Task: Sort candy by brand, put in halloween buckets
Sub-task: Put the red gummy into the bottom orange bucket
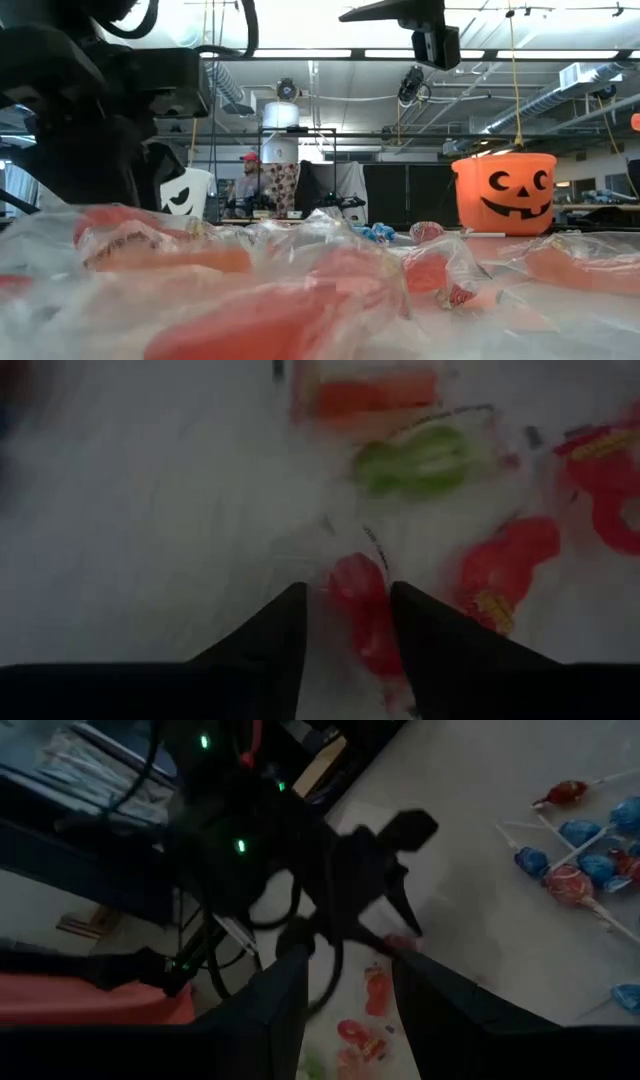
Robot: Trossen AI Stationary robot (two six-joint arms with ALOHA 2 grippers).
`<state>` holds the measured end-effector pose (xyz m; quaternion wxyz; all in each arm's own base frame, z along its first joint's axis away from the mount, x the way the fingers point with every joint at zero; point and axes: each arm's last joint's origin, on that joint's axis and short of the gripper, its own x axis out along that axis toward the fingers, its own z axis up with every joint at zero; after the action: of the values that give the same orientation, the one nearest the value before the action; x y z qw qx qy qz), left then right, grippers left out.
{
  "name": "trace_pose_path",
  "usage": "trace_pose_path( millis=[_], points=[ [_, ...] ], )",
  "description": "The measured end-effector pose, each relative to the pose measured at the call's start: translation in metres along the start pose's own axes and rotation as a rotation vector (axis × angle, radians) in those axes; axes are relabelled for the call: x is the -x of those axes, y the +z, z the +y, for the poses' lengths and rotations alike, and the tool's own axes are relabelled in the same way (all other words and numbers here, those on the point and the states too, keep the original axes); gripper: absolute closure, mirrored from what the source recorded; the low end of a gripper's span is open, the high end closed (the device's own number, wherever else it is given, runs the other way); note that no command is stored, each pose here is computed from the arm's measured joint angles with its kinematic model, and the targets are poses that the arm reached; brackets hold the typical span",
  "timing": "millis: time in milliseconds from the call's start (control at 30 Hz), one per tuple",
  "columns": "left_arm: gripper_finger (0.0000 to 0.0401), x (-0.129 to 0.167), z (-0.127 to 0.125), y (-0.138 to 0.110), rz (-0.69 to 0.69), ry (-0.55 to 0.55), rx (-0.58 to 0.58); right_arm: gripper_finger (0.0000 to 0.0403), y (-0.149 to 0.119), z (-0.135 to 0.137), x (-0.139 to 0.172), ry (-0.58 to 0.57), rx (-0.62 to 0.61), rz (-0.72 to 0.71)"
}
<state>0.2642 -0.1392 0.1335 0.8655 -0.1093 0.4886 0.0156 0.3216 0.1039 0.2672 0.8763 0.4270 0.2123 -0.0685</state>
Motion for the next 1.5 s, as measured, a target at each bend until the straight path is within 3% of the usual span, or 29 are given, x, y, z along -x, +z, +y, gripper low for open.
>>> trace_pose_path(
  millis=[100,267,367,500,667,1033,1267,1367,1500],
  points=[
    [0.0284,-0.006,0.000,-0.002,0.015,0.005,0.026,0.0245,0.000,0.000,0.000,-0.003,-0.006,-0.002],
    [0.0384,0.012,0.000,0.007,-0.060,-0.023,0.044,0.0245,0.000,0.000,0.000,-0.002,-0.027,0.002],
    [0.0382,0.040,-0.001,0.022,-0.232,-0.016,0.044,0.0245,-0.002,-0.001,0.000,-0.011,-0.069,0.018],
    [0.0382,0.077,0.001,0.038,-0.433,0.000,-0.048,0.0245,-0.002,0.001,0.000,0.018,-0.112,0.030],
    [0.0386,0.100,0.006,0.055,-0.594,-0.027,-0.066,0.0245,0.004,0.002,-0.001,0.029,-0.122,-0.017],
    [0.0387,0.112,0.010,0.078,-0.814,-0.051,-0.062,0.0245,0.019,0.005,-0.002,0.106,-0.110,-0.104],
    [0.0387,0.113,0.014,0.081,-0.830,-0.038,-0.059,0.0247,0.023,0.007,-0.002,0.136,-0.061,-0.127],
    [0.0387,0.114,0.014,0.082,-0.840,-0.041,-0.058,0.0265,0.024,0.006,-0.002,0.142,-0.025,-0.116],
    [0.0386,0.114,0.015,0.083,-0.835,-0.067,-0.069,0.0324,0.029,0.003,-0.003,0.135,-0.008,-0.120]
  ],
)
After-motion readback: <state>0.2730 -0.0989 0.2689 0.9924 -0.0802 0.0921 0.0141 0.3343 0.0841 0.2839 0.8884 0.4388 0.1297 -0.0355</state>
